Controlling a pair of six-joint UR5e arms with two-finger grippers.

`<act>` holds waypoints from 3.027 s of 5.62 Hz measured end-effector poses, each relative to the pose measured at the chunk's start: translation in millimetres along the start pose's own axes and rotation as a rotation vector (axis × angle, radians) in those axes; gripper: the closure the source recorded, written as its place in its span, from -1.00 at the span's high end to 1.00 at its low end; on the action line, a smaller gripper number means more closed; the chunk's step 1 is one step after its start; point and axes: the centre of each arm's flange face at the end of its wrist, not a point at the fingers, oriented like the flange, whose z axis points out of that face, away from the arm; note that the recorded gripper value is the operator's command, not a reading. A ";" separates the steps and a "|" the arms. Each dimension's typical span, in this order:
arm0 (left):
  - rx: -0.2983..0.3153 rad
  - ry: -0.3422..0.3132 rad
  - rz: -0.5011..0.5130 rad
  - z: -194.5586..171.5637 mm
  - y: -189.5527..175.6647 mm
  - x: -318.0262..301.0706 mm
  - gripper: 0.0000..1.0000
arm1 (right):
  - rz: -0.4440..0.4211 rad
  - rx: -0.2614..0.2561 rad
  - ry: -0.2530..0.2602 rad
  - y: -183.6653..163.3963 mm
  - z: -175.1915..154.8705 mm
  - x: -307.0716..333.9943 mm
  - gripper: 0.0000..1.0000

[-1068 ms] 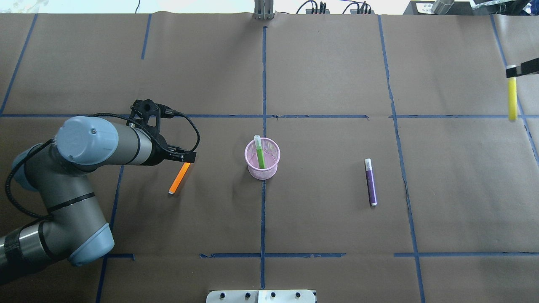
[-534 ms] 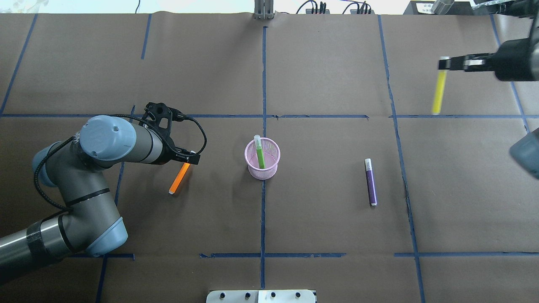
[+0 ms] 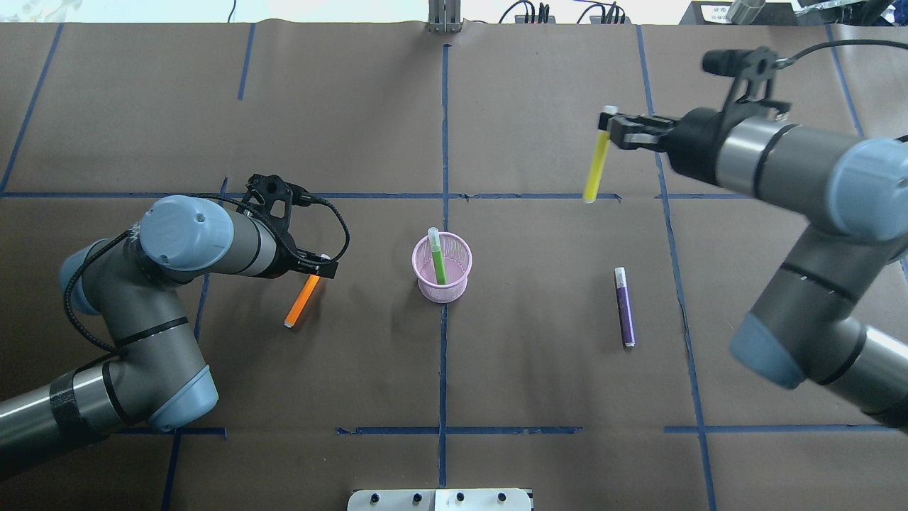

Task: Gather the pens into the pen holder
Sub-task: 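Grasp the orange highlighter with the left gripper while the right gripper lifts the yellow highlighter, then carry the yellow highlighter over the pink cup with the right gripper, then drop the yellow highlighter into the pink cup with the right gripper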

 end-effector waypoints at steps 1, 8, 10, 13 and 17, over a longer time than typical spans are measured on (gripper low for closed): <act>0.000 0.001 0.006 0.0 -0.1 0.2 0.83 | -0.003 0.028 -0.006 20.0 12.5 -42.8 -1.00; 0.005 0.008 0.010 -2.7 -1.7 3.2 0.84 | -0.094 0.085 0.147 121.8 69.1 -170.3 -0.14; 0.005 0.008 0.010 -2.4 -1.6 3.0 0.84 | -0.103 0.077 0.159 136.2 75.1 -170.2 1.00; -0.003 0.012 0.017 1.1 1.7 9.8 0.84 | -0.097 0.050 0.127 134.8 70.1 -176.5 1.00; -0.020 0.010 0.024 16.1 1.3 23.4 0.77 | -0.054 -0.288 0.178 54.1 59.3 -132.7 1.00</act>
